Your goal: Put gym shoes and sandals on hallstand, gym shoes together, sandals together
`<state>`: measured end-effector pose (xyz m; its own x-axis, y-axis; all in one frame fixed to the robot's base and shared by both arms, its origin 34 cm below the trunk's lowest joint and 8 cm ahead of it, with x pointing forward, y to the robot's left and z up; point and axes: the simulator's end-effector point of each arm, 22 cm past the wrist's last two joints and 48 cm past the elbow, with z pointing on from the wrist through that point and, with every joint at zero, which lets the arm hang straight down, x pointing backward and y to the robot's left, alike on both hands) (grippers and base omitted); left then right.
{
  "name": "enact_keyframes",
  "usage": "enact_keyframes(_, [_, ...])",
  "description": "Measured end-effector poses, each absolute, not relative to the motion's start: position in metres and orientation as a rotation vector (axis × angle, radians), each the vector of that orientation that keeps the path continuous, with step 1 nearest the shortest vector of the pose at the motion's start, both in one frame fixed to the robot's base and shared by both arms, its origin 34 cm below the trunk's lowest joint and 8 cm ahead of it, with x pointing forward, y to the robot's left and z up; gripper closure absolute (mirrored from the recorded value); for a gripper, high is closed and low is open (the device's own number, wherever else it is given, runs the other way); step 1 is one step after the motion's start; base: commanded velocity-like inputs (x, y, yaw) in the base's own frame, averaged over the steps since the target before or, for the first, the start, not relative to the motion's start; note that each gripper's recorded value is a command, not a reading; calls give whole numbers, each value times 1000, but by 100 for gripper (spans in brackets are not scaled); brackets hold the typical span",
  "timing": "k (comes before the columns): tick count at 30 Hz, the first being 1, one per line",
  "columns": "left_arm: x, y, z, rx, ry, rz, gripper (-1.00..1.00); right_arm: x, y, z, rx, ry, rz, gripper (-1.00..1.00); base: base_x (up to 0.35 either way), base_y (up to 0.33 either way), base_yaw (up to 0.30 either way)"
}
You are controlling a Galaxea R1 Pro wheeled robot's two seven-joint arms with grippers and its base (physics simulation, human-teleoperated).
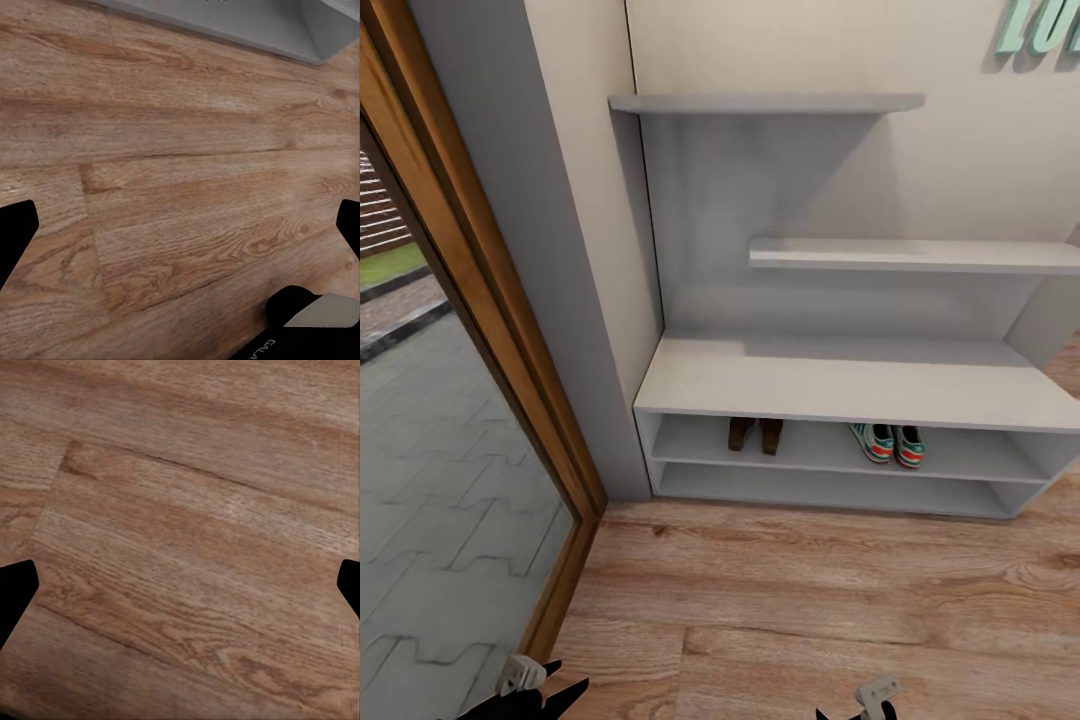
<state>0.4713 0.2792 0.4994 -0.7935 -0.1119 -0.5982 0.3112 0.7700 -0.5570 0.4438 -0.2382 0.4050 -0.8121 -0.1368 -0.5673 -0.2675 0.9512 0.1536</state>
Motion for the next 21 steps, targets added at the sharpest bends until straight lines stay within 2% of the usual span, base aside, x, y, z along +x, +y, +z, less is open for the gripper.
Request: enact_keyframes(21, [472, 282, 500, 147, 2333, -877, -100, 438, -236, 403, -287, 2534, 308, -100, 0, 0, 0])
